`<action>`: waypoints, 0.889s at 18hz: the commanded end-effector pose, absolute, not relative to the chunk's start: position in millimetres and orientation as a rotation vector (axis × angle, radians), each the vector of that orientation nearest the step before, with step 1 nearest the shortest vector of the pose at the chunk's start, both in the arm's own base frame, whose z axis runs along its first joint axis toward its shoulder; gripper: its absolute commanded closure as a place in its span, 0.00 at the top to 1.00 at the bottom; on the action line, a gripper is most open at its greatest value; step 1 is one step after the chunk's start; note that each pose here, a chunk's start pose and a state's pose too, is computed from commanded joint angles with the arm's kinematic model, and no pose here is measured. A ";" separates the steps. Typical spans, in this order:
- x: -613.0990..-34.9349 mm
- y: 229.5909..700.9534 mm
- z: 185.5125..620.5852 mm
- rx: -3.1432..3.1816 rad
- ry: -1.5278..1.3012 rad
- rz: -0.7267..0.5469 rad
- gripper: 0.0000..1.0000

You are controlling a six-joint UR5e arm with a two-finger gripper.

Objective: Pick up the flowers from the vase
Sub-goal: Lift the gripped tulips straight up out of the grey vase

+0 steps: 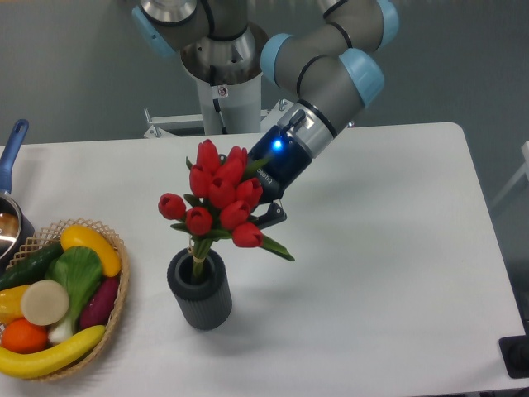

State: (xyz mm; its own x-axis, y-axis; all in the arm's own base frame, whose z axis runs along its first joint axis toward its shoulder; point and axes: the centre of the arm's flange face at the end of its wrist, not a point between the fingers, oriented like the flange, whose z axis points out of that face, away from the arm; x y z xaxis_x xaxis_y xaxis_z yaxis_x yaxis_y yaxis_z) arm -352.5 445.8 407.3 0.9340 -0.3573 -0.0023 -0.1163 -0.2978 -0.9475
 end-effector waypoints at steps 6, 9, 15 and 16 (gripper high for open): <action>-347.0 441.0 435.0 -1.870 0.311 -0.244 0.33; -344.7 440.7 451.8 -1.865 0.300 -0.239 0.33; -343.7 440.2 487.5 -1.859 0.259 -0.238 0.33; -344.8 439.9 490.4 -1.857 0.259 -0.234 0.33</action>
State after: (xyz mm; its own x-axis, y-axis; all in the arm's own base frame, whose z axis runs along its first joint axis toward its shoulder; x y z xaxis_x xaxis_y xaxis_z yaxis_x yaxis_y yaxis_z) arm -344.8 439.9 490.4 0.9553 -0.2942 0.0299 -0.0592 -0.2891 -0.9555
